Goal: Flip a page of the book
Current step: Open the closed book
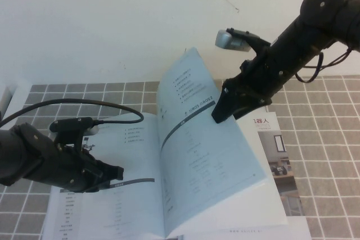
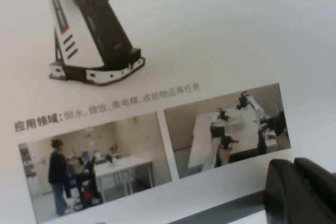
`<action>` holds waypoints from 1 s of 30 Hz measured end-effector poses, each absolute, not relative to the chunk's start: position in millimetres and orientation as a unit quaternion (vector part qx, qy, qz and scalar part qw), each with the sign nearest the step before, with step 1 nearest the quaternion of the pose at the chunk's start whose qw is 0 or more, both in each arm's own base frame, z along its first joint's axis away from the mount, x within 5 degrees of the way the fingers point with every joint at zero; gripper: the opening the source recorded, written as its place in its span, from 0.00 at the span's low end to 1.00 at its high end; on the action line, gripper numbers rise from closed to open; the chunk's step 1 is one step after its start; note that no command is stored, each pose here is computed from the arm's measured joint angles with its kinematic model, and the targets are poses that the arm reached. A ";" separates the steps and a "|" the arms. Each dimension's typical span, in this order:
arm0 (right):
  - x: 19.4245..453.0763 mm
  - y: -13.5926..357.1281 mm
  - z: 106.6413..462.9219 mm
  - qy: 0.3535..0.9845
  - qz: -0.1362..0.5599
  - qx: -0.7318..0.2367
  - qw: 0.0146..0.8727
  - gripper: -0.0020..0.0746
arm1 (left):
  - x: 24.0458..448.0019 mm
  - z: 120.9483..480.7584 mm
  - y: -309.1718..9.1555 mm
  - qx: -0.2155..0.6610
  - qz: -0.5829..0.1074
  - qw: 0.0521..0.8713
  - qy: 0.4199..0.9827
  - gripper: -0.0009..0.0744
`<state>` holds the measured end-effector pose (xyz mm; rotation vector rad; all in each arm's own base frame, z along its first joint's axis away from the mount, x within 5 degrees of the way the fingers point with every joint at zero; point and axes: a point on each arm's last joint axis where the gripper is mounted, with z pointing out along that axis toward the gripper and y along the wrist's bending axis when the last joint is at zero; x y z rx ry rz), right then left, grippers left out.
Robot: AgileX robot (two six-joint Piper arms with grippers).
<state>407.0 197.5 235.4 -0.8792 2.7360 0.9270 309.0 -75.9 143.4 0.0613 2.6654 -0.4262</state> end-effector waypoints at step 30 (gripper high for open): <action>388.2 250.9 269.3 0.841 0.417 -0.333 0.093 0.55 | 317.0 153.1 -83.2 0.023 -0.186 0.208 0.960 0.01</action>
